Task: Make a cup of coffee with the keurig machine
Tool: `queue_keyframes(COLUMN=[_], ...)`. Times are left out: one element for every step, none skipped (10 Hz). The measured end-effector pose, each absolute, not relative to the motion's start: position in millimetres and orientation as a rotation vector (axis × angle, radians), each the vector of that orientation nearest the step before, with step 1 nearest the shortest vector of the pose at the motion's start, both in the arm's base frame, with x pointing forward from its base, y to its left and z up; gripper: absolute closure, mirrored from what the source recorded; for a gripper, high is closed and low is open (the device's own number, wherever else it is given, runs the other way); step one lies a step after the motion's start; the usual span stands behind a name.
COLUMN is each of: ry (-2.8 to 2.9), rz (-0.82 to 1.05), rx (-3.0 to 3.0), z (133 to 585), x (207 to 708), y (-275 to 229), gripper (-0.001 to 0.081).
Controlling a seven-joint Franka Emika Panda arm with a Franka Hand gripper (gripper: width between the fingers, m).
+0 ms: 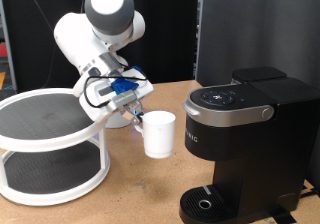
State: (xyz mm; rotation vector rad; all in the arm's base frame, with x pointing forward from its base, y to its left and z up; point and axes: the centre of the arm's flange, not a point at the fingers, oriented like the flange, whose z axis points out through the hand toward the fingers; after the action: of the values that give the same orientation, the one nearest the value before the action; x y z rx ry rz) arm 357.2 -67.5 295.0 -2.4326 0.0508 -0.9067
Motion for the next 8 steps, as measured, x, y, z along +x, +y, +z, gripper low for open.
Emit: queue_keyframes(ry=[0.050,0.051,0.052,0.053,0.053,0.054,0.054,0.055], rz=[-0.905,-0.906,-0.905,-0.901,-0.898,-0.895,-0.892,-0.889], rx=[-2.444,-2.455,-2.465,-2.475,-2.483,-2.488,-2.492,-2.496], z=[289,283,277,272,266,261,257,253], x=[357,356,355,355,354,353,353,352], y=[-67,-66,-65,-65,-64,-63,-63,-62], gripper=[0.0731,0.0731,0.0731,0.0731,0.0731,0.0731,0.0731,0.0731])
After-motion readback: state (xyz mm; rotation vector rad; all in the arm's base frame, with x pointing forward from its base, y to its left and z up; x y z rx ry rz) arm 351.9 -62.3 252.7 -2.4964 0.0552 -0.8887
